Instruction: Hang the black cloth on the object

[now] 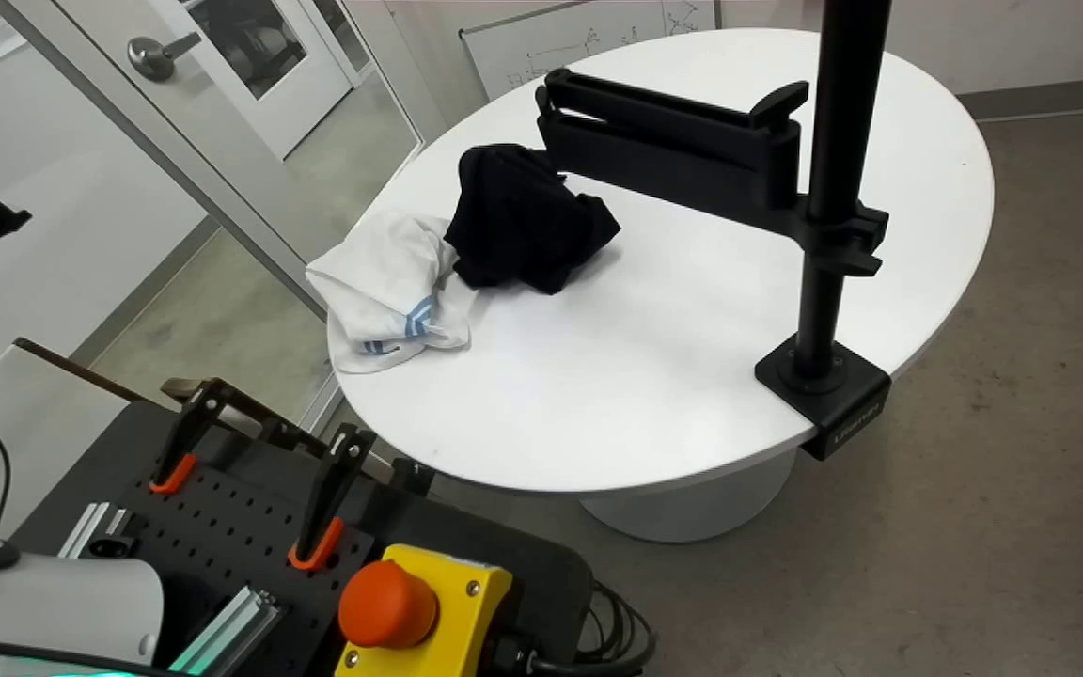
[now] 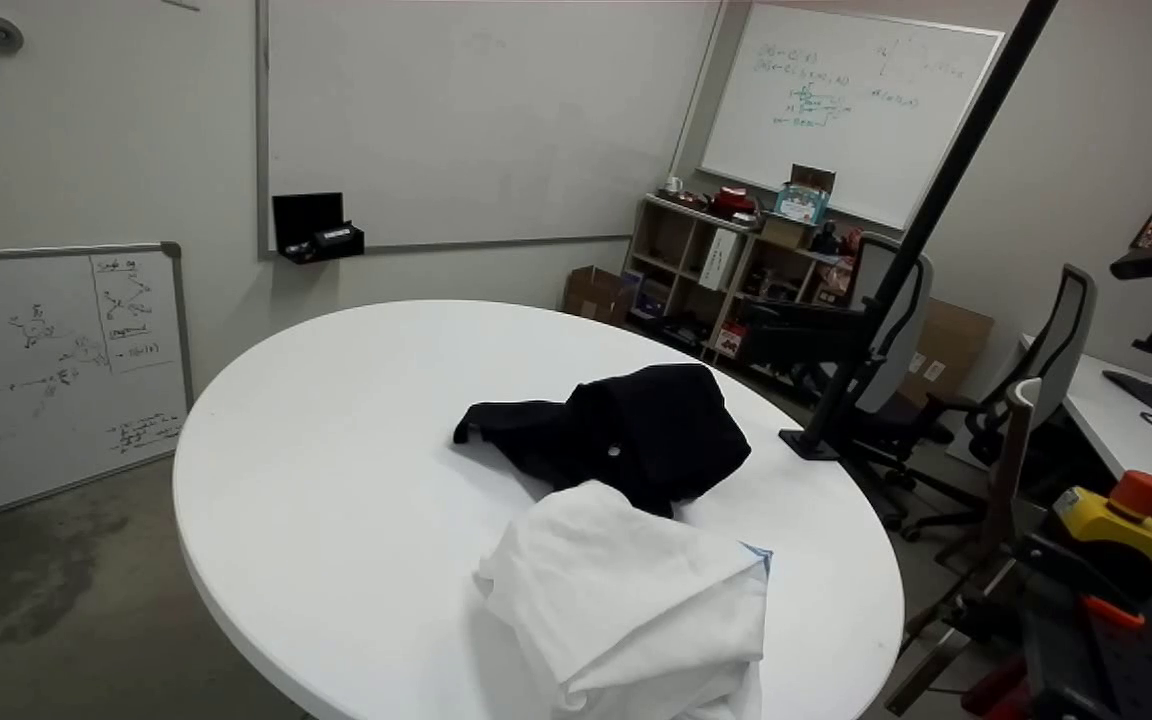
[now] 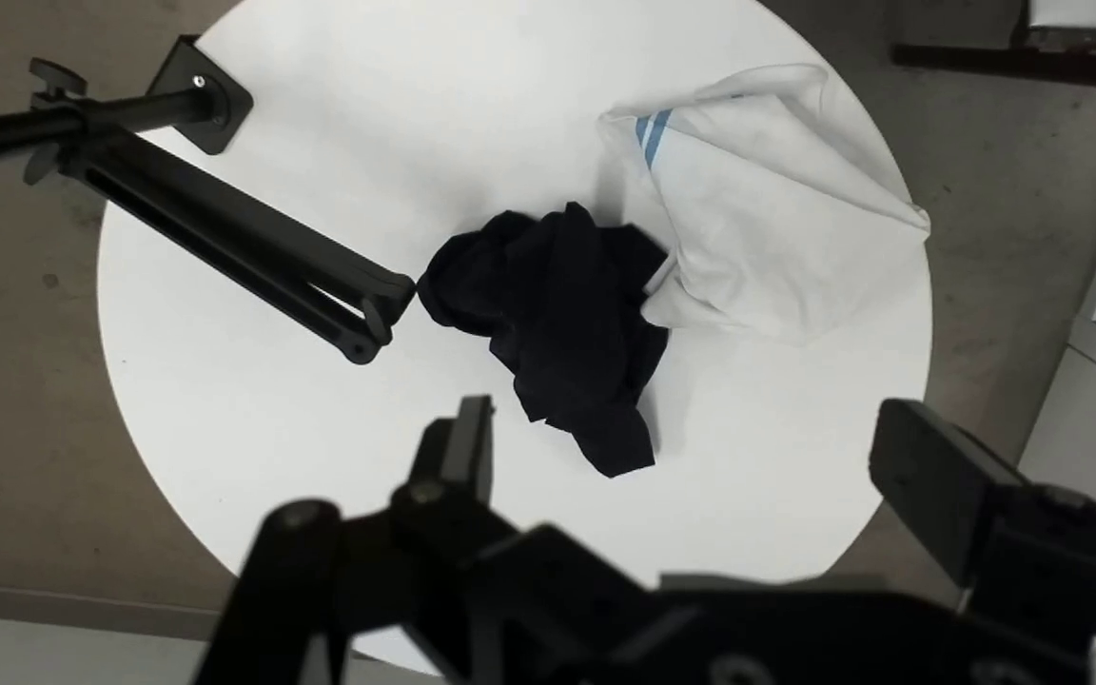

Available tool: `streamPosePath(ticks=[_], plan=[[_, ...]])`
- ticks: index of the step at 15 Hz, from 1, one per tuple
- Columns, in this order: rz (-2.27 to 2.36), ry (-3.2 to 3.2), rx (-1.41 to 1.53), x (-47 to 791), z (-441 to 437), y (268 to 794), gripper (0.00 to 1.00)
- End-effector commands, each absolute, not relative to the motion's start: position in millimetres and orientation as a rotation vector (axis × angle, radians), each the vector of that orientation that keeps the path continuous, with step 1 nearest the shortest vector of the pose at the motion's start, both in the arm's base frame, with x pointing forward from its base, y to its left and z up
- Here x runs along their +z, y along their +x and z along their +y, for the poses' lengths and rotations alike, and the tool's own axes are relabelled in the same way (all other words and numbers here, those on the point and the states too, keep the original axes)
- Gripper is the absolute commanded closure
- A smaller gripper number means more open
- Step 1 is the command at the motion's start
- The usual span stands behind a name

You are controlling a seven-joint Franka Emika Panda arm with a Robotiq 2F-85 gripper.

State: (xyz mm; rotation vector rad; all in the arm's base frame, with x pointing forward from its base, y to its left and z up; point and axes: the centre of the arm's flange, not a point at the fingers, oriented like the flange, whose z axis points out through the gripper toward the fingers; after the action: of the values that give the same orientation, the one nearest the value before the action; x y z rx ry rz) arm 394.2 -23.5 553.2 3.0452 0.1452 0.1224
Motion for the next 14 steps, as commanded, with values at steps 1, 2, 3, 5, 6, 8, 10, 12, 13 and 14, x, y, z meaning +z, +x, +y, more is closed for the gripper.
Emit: streamPosePath(ticks=[1,2,3,5,6,8,10,12,13,14], plan=[[0.224,3.016,0.02,509.5,-16.0,434.8,0.0],[0.243,3.016,-0.002,495.2,-14.4,442.8,0.0],[0.264,3.006,-0.024,477.9,-11.5,449.9,0.0],[0.297,2.985,-0.06,451.1,-8.8,462.1,0.0],[0.308,2.976,-0.075,436.7,-7.0,466.0,0.0],[0.309,2.967,-0.115,410.6,-4.9,473.6,0.0],[0.319,2.949,-0.161,385.0,-3.7,478.2,0.0],[0.292,2.944,-0.177,359.5,-1.9,480.5,0.0],[0.28,2.946,-0.183,349.7,-1.5,482.2,0.0],[0.261,2.943,-0.18,336.8,0.6,482.6,0.0]])
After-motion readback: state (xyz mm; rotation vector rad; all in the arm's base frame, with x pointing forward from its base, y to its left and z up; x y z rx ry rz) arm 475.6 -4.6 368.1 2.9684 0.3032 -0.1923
